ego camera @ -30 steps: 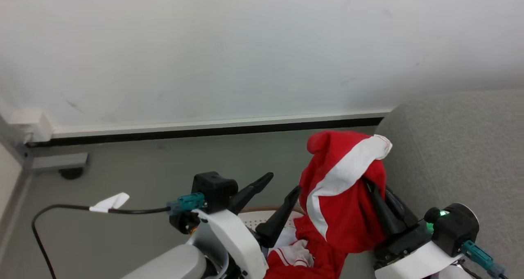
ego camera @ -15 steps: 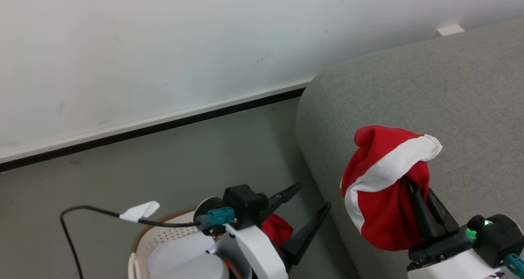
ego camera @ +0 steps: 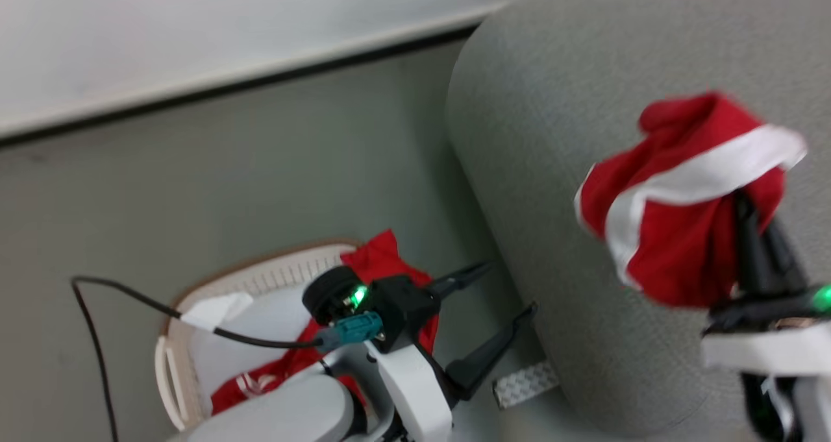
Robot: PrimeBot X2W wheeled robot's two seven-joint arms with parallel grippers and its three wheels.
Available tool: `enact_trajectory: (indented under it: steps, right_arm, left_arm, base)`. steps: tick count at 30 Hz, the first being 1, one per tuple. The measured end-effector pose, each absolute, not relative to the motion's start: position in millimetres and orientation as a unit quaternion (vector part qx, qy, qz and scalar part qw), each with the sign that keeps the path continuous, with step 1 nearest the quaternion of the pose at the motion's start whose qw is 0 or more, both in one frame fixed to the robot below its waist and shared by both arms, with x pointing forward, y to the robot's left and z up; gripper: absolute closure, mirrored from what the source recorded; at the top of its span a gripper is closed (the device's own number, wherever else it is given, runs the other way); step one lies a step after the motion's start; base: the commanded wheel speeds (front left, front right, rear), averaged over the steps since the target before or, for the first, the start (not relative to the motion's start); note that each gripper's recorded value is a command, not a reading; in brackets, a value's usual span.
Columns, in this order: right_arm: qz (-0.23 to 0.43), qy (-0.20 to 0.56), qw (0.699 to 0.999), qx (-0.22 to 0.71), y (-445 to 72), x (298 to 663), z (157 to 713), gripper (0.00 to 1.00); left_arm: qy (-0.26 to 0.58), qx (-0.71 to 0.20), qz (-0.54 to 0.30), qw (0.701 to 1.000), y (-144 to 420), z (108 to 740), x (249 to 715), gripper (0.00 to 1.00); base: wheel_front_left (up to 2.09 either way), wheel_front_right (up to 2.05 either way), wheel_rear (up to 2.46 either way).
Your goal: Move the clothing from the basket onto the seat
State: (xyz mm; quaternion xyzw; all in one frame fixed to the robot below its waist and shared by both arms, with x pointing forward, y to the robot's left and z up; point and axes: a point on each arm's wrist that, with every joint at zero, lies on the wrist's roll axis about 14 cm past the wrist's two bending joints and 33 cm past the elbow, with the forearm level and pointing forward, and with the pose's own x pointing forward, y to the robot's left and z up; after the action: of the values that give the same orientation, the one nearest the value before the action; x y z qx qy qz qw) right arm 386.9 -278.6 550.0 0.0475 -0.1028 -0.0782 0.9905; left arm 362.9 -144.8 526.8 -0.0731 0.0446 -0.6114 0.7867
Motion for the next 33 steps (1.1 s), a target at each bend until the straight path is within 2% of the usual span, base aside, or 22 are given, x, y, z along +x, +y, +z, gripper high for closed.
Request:
enact_trajectory:
  steps: [8, 13, 16, 18, 23, 24, 25, 26, 27, 33]
  right_arm:
    - [-0.135, -0.115, 0.984, -0.005, -335.7, 478.8, 557.9, 1.0]
    - [-0.184, -0.126, 0.975, -0.019, -370.6, 531.0, 562.8, 1.0]
    - [-0.212, -0.13, 0.968, -0.037, -388.6, 544.2, 563.2, 1.0]
    - [-0.245, -0.097, 0.961, -0.082, -408.5, 553.6, 541.6, 1.0]
    - [-0.28, -0.022, 0.957, -0.073, -413.4, 552.2, 469.8, 1.0]
    - [-0.285, -0.008, 0.956, -0.066, -413.2, 549.0, 456.2, 0.93]
    - [-0.29, 0.007, 0.955, -0.057, -413.2, 544.7, 443.8, 0.73]
    - [-0.298, 0.017, 0.953, -0.05, -414.8, 538.2, 434.2, 0.22]
    - [-0.306, 0.027, 0.95, -0.047, -417.4, 531.1, 427.1, 0.0]
    - [-0.322, 0.038, 0.945, -0.037, -421.3, 507.8, 416.4, 0.0]
  left_arm:
    - [0.056, -0.094, -0.605, 0.789, -127.0, 487.8, 410.8, 0.0]
    - [0.067, -0.108, -0.586, 0.801, -113.4, 459.2, 440.3, 0.0]
    - [0.072, -0.11, -0.577, 0.806, -107.7, 448.1, 450.1, 0.0]
    - [0.081, -0.116, -0.567, 0.811, -98.8, 434.9, 457.0, 0.0]
    - [0.096, -0.117, -0.55, 0.822, -84.6, 418.9, 461.1, 0.0]
    - [0.098, -0.117, -0.548, 0.823, -83.3, 417.1, 461.1, 0.0]
    - [0.1, -0.116, -0.548, 0.823, -82.8, 416.1, 460.5, 0.0]
    - [0.1, -0.116, -0.548, 0.822, -82.8, 416.2, 460.3, 0.0]
    - [0.1, -0.117, -0.548, 0.822, -83.2, 417.1, 460.0, 0.0]
    - [0.101, -0.117, -0.546, 0.823, -82.8, 421.7, 457.3, 0.0]
  base:
    - [0.0, 0.0, 0.0]
    - [0.0, 0.0, 0.0]
    - [0.0, 0.0, 0.0]
    - [0.0, 0.0, 0.0]
    - [0.0, 0.0, 0.0]
    - [0.0, 0.0, 0.0]
    - [0.0, 0.0, 0.0]
    - [0.0, 0.0, 0.0]
    - [0.0, 0.0, 0.0]
    - [0.0, 0.0, 0.0]
